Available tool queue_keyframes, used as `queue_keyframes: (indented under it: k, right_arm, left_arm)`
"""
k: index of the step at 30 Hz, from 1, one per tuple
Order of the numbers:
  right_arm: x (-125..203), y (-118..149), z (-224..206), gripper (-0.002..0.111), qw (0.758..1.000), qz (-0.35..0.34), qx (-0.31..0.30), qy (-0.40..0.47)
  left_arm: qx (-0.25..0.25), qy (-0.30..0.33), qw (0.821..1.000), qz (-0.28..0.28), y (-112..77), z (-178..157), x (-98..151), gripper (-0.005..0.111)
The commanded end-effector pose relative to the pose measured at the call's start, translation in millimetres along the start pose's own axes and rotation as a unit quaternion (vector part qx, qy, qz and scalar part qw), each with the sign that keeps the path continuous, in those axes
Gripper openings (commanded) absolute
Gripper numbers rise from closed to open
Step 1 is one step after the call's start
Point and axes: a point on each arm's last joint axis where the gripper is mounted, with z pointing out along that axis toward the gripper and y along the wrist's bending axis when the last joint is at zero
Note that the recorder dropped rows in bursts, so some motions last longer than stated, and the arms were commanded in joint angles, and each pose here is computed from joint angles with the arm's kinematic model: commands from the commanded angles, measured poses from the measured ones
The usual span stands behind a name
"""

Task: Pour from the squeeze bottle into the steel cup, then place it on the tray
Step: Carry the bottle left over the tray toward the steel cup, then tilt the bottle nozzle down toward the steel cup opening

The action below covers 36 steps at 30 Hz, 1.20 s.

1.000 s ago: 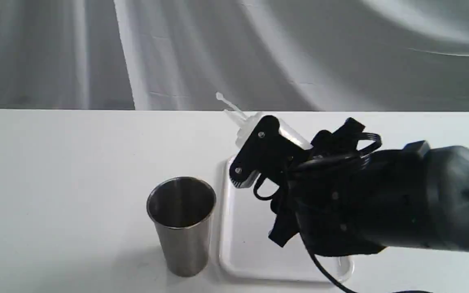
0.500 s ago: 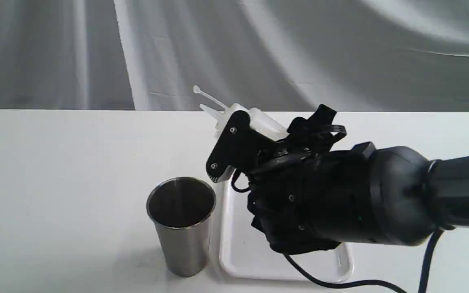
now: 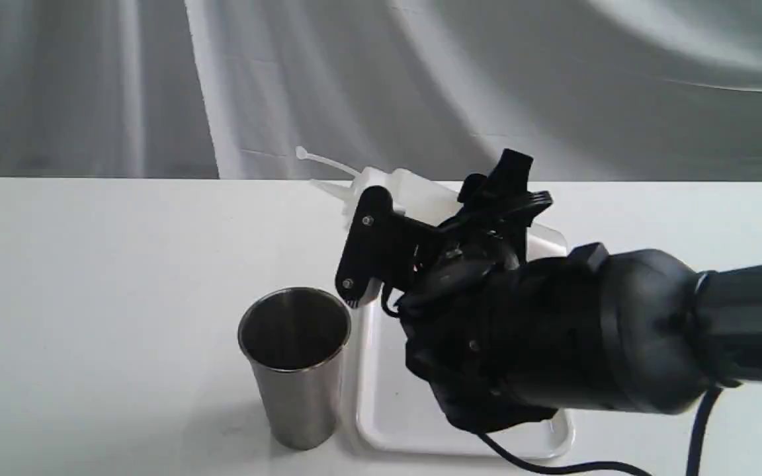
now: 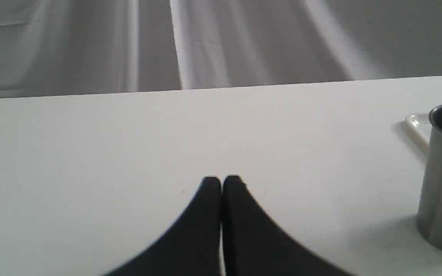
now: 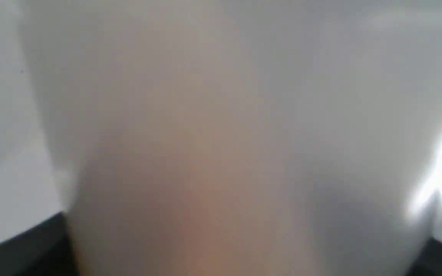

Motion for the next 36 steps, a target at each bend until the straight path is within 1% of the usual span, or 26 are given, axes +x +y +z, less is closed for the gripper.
queue_keyframes:
  k: [1,8,16,19,29,36]
  right_arm:
    - [8,4,-1,0.0,0.999,-0.048,0.016,0.002]
    - [18,5,-9,0.0,0.997,-0.079,0.024,-0.014]
    - [13,-2,-13,0.0,0.991,-0.11,0.058,-0.047]
    - [13,-5,-13,0.0,0.99,-0.115,0.074,-0.043]
    - [17,-1,-12,0.0,0.986,-0.148,0.071,-0.038]
    - [17,-2,-13,0.0,0.986,-0.148,0.075,-0.034]
  left_arm:
    - [-0.001,-0.003,1.0,-0.004,0.1,0,1,0.0]
    - [-0.001,-0.003,1.0,-0.004,0.1,0,1,0.0]
    - [-0.001,-0.003,1.0,-0.003,0.1,0,1,0.0]
    - [-0.001,-0.003,1.0,-0.003,0.1,0,1,0.0]
    - [-0.001,-0.003,1.0,-0.004,0.1,0,1,0.0]
    - [-0.001,-0.003,1.0,-0.003,0.1,0,1,0.0]
